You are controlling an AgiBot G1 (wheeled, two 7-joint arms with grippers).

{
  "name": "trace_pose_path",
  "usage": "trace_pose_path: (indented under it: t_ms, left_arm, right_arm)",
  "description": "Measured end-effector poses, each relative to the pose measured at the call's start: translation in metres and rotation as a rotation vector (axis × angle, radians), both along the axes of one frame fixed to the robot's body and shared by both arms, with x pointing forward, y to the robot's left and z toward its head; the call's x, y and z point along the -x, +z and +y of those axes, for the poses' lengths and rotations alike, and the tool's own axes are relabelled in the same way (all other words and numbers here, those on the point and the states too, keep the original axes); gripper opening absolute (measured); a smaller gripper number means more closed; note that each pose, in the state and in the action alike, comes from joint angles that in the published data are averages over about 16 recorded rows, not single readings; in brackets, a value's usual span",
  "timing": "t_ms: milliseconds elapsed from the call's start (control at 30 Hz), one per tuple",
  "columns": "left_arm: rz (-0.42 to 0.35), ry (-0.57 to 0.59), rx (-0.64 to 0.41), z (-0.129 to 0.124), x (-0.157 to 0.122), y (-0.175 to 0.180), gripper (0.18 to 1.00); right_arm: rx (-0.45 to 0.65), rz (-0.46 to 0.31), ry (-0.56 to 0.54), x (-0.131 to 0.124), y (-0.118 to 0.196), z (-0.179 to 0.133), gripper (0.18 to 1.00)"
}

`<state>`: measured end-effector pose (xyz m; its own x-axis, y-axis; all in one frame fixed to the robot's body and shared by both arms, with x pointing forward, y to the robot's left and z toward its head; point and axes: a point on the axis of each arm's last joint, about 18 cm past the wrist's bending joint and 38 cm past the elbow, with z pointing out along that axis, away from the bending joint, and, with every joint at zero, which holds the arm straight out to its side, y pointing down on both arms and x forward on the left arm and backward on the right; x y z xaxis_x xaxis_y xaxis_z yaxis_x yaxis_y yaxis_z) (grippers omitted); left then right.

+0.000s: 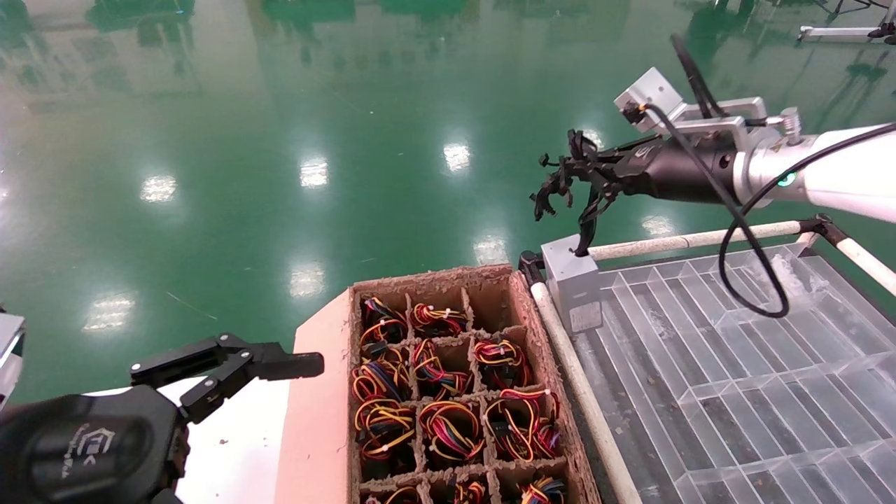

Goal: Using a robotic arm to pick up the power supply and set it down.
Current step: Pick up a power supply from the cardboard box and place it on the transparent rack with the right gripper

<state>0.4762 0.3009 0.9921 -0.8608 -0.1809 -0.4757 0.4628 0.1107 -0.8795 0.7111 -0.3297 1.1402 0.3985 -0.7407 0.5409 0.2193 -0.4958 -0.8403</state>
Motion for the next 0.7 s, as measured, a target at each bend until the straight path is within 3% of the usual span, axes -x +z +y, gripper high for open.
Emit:
trace_pose_path:
  t_ms: [700]
  left_arm:
    - [0.0,0.0,0.0,0.0,0.0,0.0,1.001]
  right_arm:
    - [-0.085,-0.01,-0.151,-0.032,-0.036,-0.017,0.202]
